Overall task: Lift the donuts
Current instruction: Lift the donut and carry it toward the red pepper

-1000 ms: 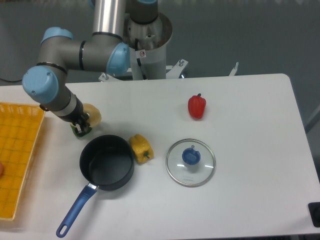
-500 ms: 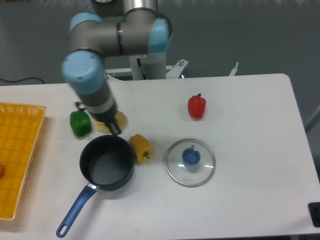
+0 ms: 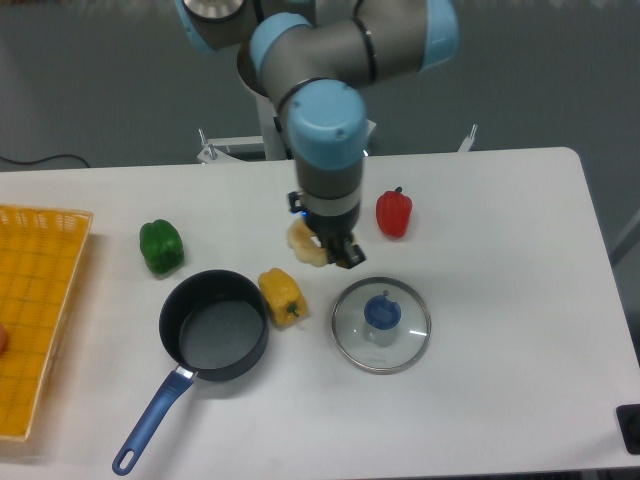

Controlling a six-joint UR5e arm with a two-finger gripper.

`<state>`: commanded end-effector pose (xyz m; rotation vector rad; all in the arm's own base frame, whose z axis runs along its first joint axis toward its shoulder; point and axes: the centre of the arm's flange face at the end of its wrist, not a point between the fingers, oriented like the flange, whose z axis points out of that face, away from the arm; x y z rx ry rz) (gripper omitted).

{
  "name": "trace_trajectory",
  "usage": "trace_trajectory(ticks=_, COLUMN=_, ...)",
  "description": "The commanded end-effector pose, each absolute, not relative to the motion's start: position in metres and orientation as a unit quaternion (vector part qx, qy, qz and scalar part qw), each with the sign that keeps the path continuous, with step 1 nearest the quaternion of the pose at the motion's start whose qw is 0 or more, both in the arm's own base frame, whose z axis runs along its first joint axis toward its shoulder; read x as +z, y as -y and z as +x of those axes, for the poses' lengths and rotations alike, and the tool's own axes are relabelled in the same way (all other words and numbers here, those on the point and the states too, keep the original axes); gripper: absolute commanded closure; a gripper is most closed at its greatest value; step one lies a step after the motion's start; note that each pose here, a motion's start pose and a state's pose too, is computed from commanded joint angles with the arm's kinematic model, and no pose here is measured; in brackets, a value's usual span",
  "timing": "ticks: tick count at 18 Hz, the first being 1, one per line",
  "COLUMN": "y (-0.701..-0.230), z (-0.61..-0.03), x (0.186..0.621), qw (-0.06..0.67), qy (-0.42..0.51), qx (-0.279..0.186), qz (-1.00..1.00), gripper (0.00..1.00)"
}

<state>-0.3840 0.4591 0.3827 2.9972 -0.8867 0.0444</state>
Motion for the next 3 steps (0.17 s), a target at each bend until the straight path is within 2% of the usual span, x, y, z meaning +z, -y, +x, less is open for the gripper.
trace_trajectory(ticks=3, y=-0.4517, z=-0.3918, x=0.3812, qw=0.007, qy=0.284, qx=0.016, qz=0.959, gripper=0.76)
